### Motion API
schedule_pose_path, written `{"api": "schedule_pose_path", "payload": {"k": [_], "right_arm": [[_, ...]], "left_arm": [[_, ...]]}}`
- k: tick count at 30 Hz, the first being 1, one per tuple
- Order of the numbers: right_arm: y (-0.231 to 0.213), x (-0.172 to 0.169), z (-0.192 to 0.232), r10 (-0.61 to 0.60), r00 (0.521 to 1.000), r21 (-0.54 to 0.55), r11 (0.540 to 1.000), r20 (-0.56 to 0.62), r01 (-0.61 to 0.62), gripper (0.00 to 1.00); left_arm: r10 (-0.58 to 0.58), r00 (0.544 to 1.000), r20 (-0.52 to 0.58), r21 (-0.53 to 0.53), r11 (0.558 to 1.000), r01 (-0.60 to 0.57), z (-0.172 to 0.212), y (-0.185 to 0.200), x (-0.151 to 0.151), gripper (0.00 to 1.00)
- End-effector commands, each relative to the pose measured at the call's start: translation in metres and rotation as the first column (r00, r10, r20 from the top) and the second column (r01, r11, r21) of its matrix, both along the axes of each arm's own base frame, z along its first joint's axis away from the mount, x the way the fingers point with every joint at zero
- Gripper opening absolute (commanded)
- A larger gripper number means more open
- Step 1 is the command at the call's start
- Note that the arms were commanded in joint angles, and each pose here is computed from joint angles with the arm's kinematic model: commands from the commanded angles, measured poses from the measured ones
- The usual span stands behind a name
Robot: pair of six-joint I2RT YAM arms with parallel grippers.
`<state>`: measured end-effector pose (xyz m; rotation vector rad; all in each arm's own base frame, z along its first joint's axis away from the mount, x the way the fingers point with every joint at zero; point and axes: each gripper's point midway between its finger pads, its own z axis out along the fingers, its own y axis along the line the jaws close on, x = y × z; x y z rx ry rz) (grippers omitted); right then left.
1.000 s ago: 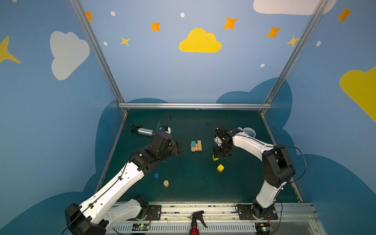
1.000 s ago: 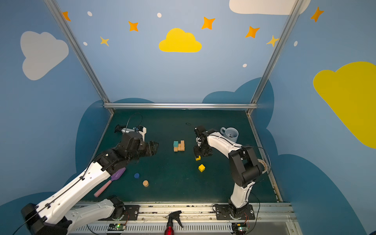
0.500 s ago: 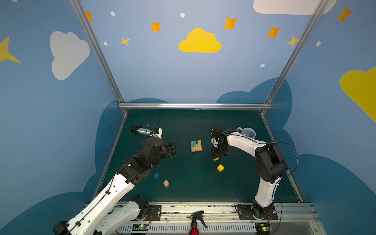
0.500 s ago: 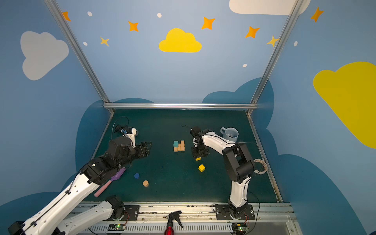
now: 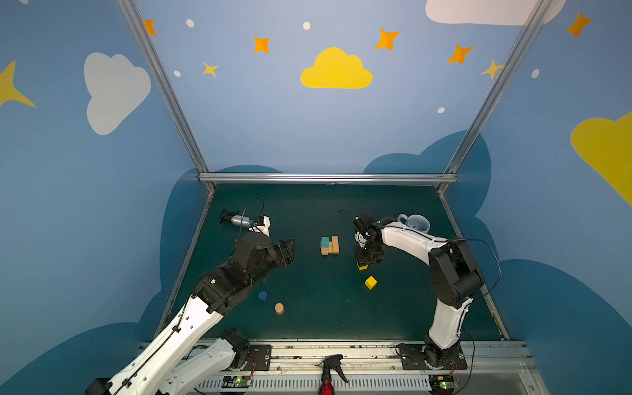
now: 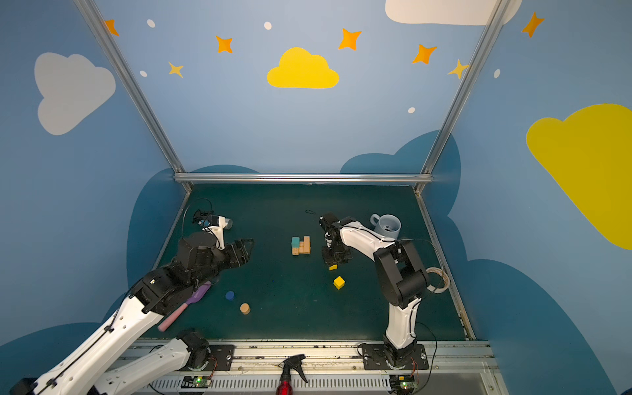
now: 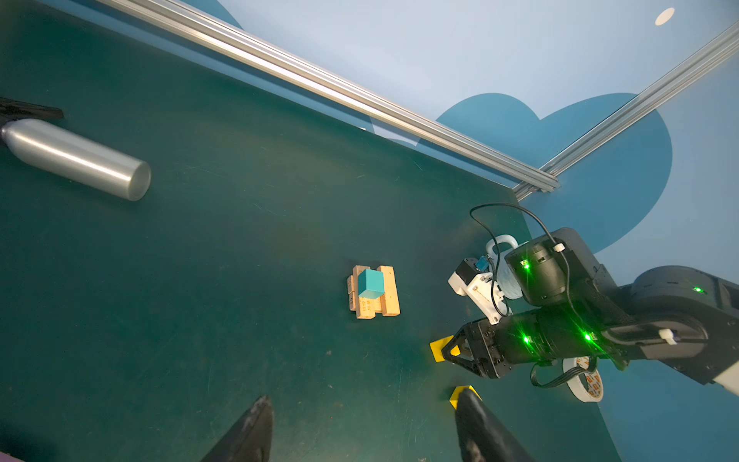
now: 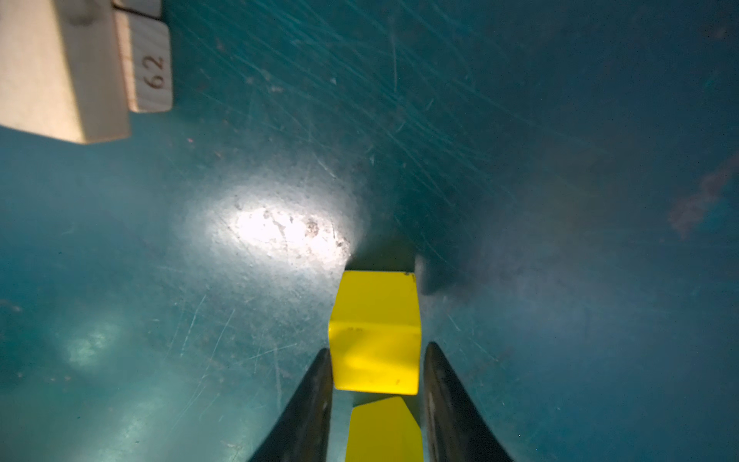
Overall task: Build the wood block tower
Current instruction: 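Close the right gripper on the yellow cube nearest the stack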
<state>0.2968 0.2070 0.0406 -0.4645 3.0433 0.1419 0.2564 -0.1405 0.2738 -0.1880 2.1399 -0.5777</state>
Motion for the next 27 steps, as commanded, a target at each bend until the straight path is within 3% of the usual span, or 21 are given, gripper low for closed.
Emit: {"api": "schedule_pose_path", "payload": {"k": [1,27], "right_arm": [[0.000,-0.002,-0.004,-0.005,1.000,-0.014,1.000,-0.006,0.005,0.38],[0.000,-0.001,0.015,-0.048,0.999,0.000,0.999,0.019,0.048,0.58]], "left_arm": [[0.015,1.000,0.003,-0.004,1.000,-0.015,0.000,0.004,-0.001,0.71],[0.063,0.998,0.021,0.019,0.998,-0.063,0.003,0.017,-0.002,0.71]]}}
